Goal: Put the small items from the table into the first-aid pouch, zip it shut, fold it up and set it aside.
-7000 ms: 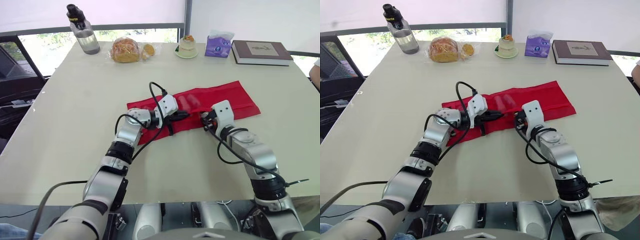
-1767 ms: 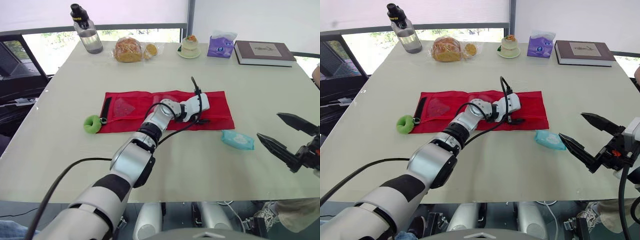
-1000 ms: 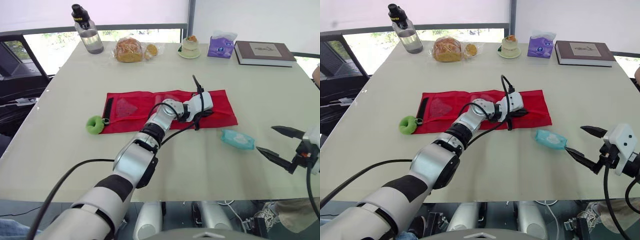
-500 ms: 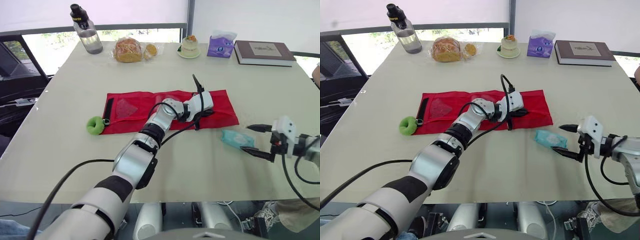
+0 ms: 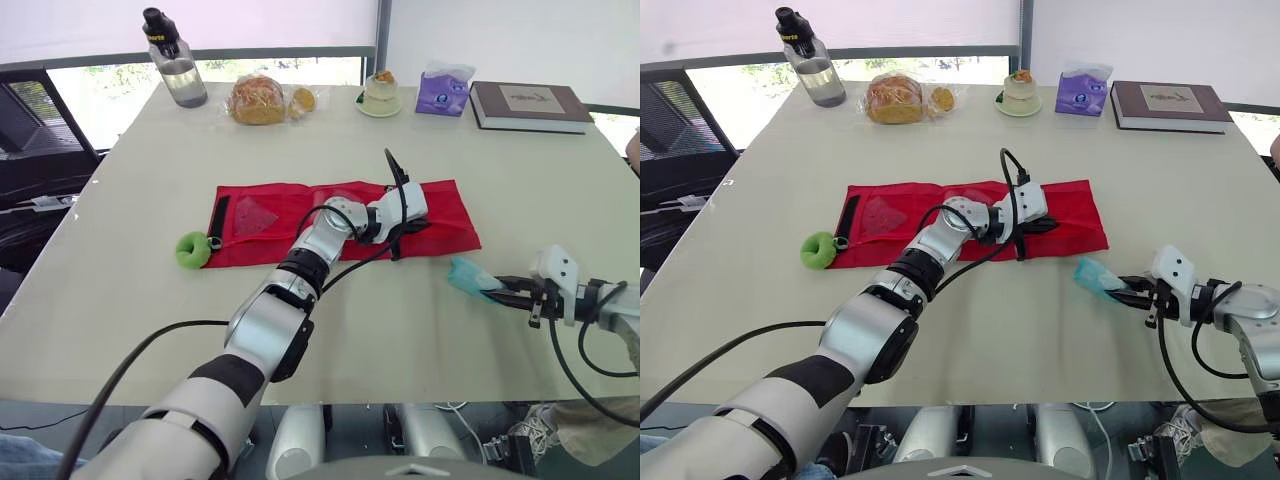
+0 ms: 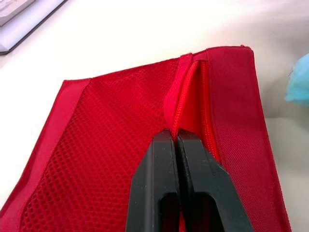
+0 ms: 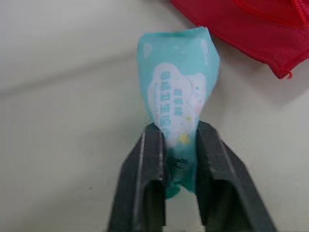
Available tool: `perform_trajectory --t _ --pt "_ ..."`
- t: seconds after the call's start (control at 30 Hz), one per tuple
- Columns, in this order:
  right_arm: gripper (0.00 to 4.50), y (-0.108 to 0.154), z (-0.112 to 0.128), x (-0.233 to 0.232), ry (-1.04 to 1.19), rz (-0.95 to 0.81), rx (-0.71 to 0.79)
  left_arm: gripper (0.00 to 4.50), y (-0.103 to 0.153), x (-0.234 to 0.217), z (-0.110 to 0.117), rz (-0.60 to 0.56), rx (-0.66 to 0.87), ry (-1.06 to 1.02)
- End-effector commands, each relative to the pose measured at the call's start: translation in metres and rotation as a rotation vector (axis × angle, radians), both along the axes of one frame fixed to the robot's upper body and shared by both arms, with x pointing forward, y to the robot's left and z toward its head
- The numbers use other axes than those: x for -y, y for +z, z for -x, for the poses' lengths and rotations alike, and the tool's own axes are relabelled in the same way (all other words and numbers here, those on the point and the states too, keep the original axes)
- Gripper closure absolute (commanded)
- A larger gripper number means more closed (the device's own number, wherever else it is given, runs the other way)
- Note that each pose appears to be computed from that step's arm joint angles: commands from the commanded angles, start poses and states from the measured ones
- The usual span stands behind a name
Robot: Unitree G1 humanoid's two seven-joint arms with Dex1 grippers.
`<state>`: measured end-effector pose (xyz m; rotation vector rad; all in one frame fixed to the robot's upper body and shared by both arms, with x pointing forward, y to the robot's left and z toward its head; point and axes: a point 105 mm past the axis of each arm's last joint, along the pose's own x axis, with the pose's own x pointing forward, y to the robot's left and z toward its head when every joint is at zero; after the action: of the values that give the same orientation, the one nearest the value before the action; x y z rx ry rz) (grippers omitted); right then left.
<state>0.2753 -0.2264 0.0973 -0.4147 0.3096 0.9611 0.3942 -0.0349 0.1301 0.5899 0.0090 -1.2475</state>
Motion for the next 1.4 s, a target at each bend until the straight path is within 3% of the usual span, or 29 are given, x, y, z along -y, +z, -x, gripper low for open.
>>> perform_trajectory --t 0.03,0.13,0.47,0.6,0.73,1.07,1.27,1.4 --pt "4.38 0.037 -0.002 -0.007 -0.033 -0.076 0.105 4.50 0.015 0.007 0.002 0.051 0.026 -0.017" --pt "4.38 0.048 -0.007 -0.020 -0.091 -0.119 0.140 4.50 0.015 0.008 0.002 0.055 0.024 -0.020" --pt "4.38 0.017 -0.029 -0.039 -0.304 0.013 0.043 4.50 0.020 0.016 0.005 0.077 0.021 -0.038" --pt "4.38 0.020 -0.041 -0.035 -0.447 -0.066 0.007 4.50 0.022 0.019 0.009 0.083 0.020 -0.055" --pt "4.38 0.018 -0.045 -0.037 -0.522 -0.020 -0.018 4.50 0.018 0.029 0.019 0.087 0.010 -0.100" --pt "4.38 0.045 -0.082 -0.069 -0.799 -0.294 0.035 4.50 0.009 0.050 0.040 0.097 -0.017 -0.172" --pt "1.66 0.040 -0.071 -0.076 -0.747 -0.271 0.033 4.50 0.010 0.045 0.033 0.101 -0.024 -0.129" --pt "1.66 0.037 -0.060 -0.074 -0.664 -0.224 0.023 4.50 0.015 0.044 0.024 0.122 -0.031 -0.082"
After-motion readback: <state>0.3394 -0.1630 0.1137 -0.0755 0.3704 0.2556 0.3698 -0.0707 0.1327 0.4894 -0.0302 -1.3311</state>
